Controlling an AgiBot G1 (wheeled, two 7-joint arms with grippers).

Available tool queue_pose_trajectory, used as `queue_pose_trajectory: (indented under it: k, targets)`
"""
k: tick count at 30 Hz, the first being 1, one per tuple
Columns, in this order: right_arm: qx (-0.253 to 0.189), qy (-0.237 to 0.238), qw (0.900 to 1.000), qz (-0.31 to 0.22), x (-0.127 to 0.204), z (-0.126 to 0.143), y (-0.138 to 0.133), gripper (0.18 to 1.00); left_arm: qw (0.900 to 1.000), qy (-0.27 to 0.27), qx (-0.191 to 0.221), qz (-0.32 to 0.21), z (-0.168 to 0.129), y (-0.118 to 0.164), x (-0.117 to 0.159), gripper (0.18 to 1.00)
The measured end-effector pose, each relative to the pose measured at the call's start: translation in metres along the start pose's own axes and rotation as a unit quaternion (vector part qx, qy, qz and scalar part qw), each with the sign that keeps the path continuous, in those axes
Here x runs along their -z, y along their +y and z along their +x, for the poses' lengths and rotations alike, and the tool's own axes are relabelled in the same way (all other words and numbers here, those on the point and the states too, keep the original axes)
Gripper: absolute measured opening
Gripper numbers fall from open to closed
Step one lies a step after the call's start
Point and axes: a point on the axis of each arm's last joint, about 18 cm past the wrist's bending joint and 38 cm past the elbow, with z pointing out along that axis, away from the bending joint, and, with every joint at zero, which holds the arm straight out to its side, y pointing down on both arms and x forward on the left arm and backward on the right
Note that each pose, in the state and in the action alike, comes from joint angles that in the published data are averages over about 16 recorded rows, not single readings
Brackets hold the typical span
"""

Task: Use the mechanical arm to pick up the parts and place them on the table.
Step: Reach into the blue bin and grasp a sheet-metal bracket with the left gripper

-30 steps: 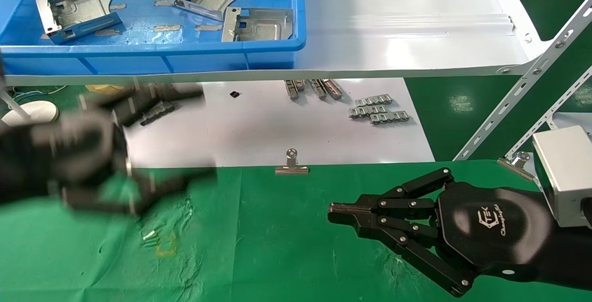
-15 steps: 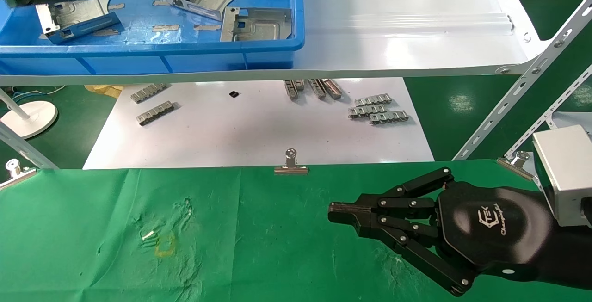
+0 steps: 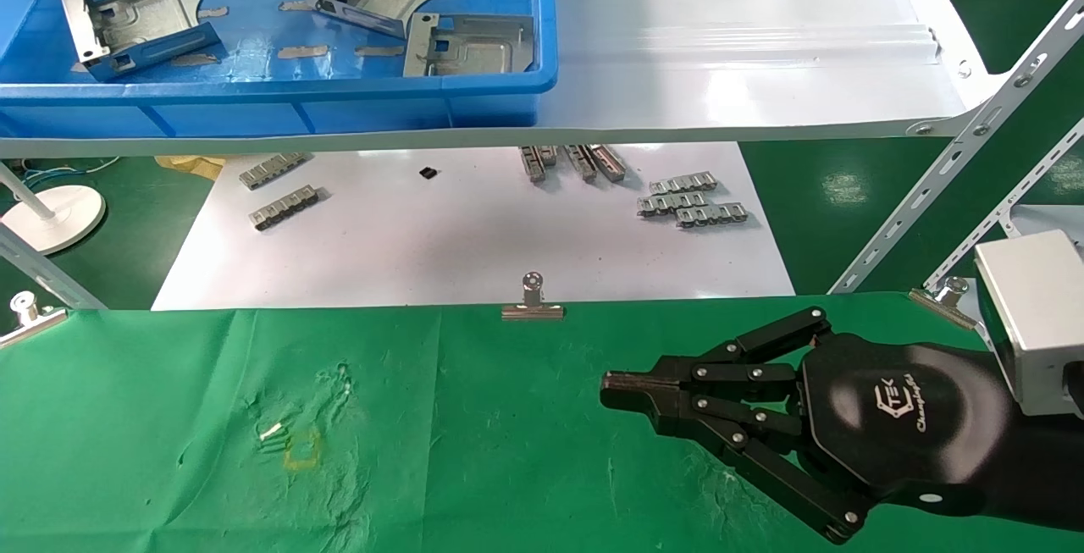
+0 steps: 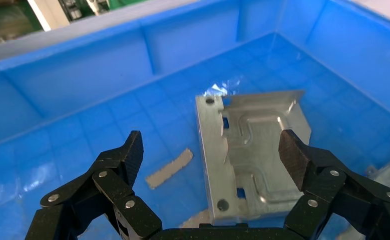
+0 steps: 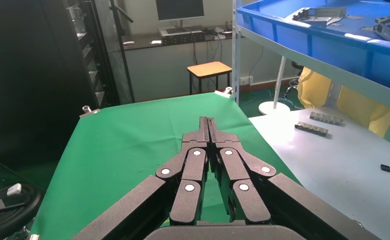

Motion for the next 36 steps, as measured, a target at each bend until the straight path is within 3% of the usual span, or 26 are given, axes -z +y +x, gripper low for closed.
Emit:
queue_pose_trajectory:
  k: [11, 17, 36]
  targets:
    - [0.000, 0.000, 1.000, 0.000, 0.000, 0.000, 0.000, 0.192, 0.9995, 0.013, -0.007, -0.026, 0.008, 0.006, -0.004, 0.929]
    - [0.000, 0.000, 1.000, 0.000, 0.000, 0.000, 0.000, 0.192, 0.9991, 0.021, -0.014, -0.034, 0.012, 0.009, -0.005, 0.846]
    - [0.000, 0.000, 1.000, 0.000, 0.000, 0.000, 0.000, 0.192, 0.9990, 0.016, -0.028, -0.031, 0.014, 0.008, -0.012, 0.423]
